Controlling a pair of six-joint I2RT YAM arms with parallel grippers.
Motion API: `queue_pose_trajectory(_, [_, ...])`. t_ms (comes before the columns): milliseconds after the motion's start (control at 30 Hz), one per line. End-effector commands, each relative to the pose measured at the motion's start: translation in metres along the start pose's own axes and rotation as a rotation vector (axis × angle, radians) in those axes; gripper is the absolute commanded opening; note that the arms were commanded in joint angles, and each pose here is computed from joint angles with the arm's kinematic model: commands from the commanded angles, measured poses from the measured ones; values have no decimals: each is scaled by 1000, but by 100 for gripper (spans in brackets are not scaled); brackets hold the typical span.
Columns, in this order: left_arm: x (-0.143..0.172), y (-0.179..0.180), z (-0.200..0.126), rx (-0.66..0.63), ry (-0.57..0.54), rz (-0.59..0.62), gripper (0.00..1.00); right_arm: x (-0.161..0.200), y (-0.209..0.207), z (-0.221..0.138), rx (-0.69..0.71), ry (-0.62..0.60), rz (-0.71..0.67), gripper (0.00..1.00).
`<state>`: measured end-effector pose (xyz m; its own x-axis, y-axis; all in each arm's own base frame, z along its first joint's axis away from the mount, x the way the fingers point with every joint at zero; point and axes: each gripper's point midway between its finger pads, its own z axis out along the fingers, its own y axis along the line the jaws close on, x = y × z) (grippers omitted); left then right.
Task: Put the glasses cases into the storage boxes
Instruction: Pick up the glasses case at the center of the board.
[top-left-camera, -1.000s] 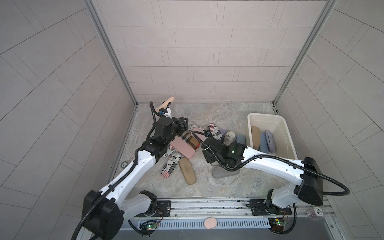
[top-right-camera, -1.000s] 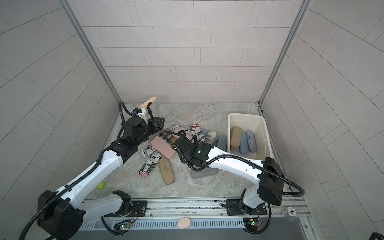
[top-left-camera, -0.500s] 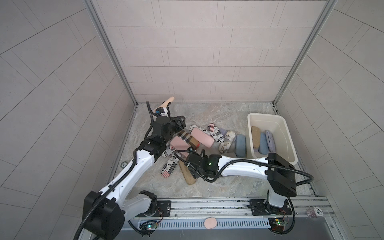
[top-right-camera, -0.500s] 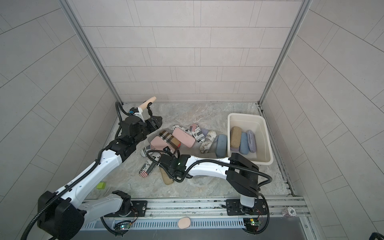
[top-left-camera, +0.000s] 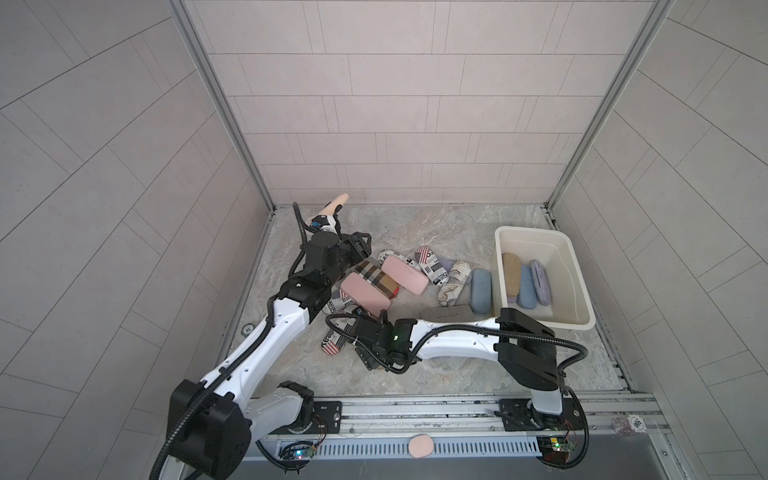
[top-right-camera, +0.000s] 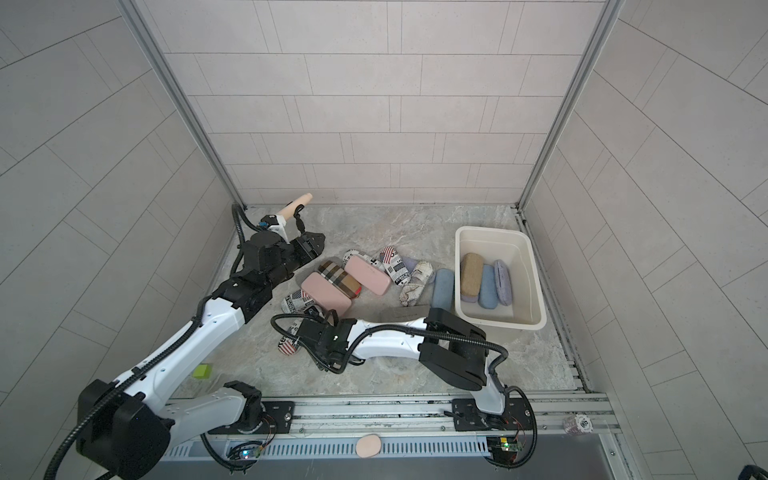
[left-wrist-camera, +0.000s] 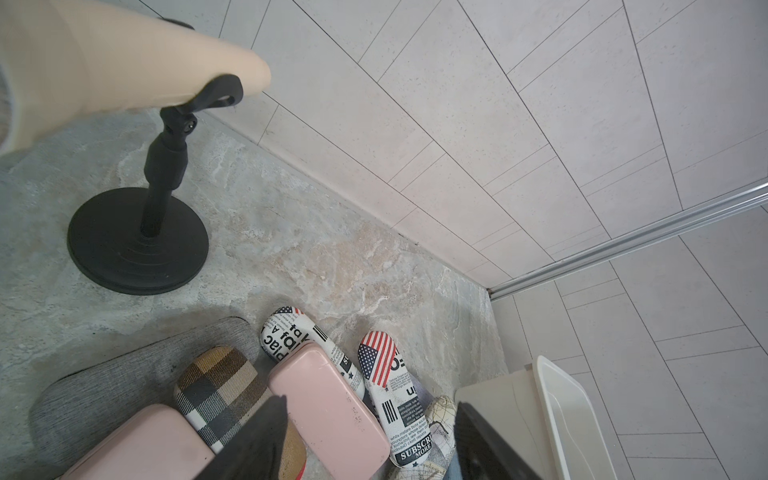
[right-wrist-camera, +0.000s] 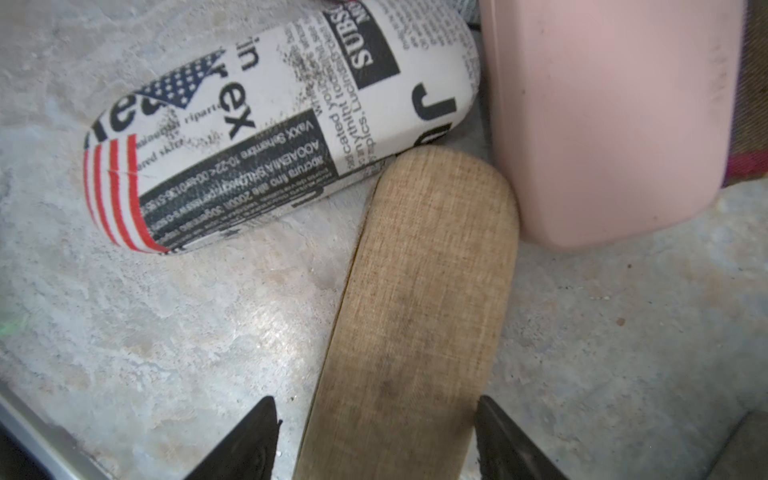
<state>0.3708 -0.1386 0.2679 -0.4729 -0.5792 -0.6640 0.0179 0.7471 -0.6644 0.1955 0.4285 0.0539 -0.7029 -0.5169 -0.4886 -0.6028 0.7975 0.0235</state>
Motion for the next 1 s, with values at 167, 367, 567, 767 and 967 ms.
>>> queue_pose_trajectory(167, [-3,-4,1,30,-11,-18,70,3,-13,10,141,-12,-17,70])
queue_pose_trajectory(367, [-3,-4,2,33,-11,-20,70,6,-16,12,160,-11,-15,75])
queue_pose_trajectory(567, [-2,-4,3,32,-9,-20,70,13,-8,18,117,9,-18,76])
queue_pose_trajectory(767, [-3,-4,2,34,-13,-18,70,12,-5,15,85,1,-11,69])
queue_pose_trajectory(967, [-3,-4,2,35,-11,-20,70,24,-19,5,109,10,-4,65])
